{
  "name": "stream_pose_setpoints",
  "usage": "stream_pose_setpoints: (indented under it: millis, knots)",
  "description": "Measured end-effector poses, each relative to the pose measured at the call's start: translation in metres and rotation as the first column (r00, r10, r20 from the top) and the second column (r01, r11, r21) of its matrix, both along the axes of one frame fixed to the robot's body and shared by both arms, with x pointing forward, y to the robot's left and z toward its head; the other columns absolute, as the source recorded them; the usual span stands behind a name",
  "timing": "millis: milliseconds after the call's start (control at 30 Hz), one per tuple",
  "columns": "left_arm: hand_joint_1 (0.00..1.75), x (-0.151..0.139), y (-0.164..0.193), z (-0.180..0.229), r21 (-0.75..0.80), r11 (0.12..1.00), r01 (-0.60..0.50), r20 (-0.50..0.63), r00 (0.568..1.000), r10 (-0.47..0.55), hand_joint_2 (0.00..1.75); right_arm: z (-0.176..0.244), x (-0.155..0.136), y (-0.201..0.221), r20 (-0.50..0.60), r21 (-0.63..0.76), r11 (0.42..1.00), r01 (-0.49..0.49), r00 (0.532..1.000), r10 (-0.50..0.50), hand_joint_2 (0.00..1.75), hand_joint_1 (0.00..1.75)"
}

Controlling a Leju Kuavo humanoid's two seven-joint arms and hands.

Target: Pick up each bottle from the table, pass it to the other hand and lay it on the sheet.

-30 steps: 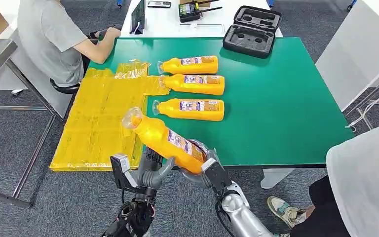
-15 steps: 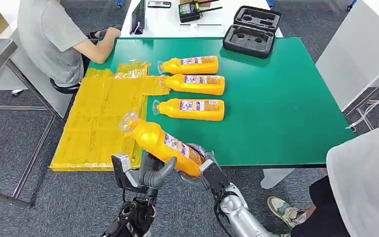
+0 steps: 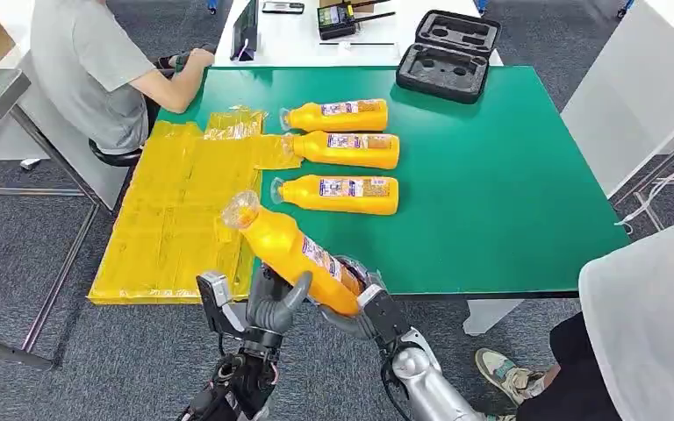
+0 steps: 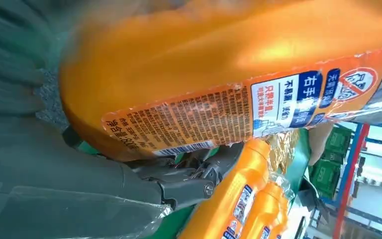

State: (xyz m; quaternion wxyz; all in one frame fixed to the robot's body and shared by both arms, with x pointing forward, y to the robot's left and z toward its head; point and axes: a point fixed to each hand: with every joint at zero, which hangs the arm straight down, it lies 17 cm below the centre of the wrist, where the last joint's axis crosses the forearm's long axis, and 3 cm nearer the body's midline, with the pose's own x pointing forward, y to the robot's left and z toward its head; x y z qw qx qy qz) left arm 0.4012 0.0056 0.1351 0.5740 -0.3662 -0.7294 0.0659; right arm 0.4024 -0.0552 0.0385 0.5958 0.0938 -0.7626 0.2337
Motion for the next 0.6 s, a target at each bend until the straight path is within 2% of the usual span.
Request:
stream_pose_setpoints:
  millis: [233, 300, 467, 500, 533, 567, 600]
  knots:
    - [1.75, -0.0004, -0.0008, -0.0002, 0.0, 1.0, 0.007, 0.005, 1.0, -0.007, 1.75, 0.0, 0.0, -0.0004, -0.006, 0.01, 1.0, -0.001, 1.0, 0.001, 1.75, 1.55]
    - [1.75, -0.0005, -0.0009, -0.0002, 0.0, 1.0, 0.008, 0.005, 1.0, -0.008, 1.75, -0.0001, 0.0, -0.0005, -0.007, 0.011, 1.0, -0.001, 1.0, 0.001, 1.75, 1.47]
    - [1.75, -0.0012, -0.0018, 0.0001, 0.003, 1.0, 0.013, 0.009, 1.0, -0.013, 1.75, 0.0001, 0.0, -0.0005, -0.007, 0.012, 1.0, -0.001, 1.0, 0.001, 1.75, 1.47]
    - [1.75, -0.0014, -0.002, 0.0001, 0.003, 1.0, 0.015, 0.01, 1.0, -0.015, 1.75, 0.0001, 0.0001, -0.0004, -0.007, 0.012, 1.0, -0.001, 1.0, 0.001, 1.75, 1.4]
    - [1.75, -0.0014, -0.0022, -0.0001, 0.003, 1.0, 0.017, 0.01, 1.0, -0.017, 1.75, 0.0001, 0.0002, -0.0004, -0.006, 0.01, 1.0, -0.002, 1.0, 0.002, 1.75, 1.22]
    - [1.75, -0.0016, -0.0025, -0.0003, 0.005, 1.0, 0.019, 0.012, 1.0, -0.02, 1.75, 0.0002, 0.0002, -0.0001, -0.004, 0.007, 1.0, -0.004, 1.0, 0.004, 1.75, 0.56]
    - [1.75, -0.0017, -0.0027, -0.0003, 0.006, 1.0, 0.021, 0.013, 1.0, -0.021, 1.75, 0.0004, 0.0003, 0.0002, -0.002, 0.004, 1.0, -0.005, 1.0, 0.005, 1.75, 0.16]
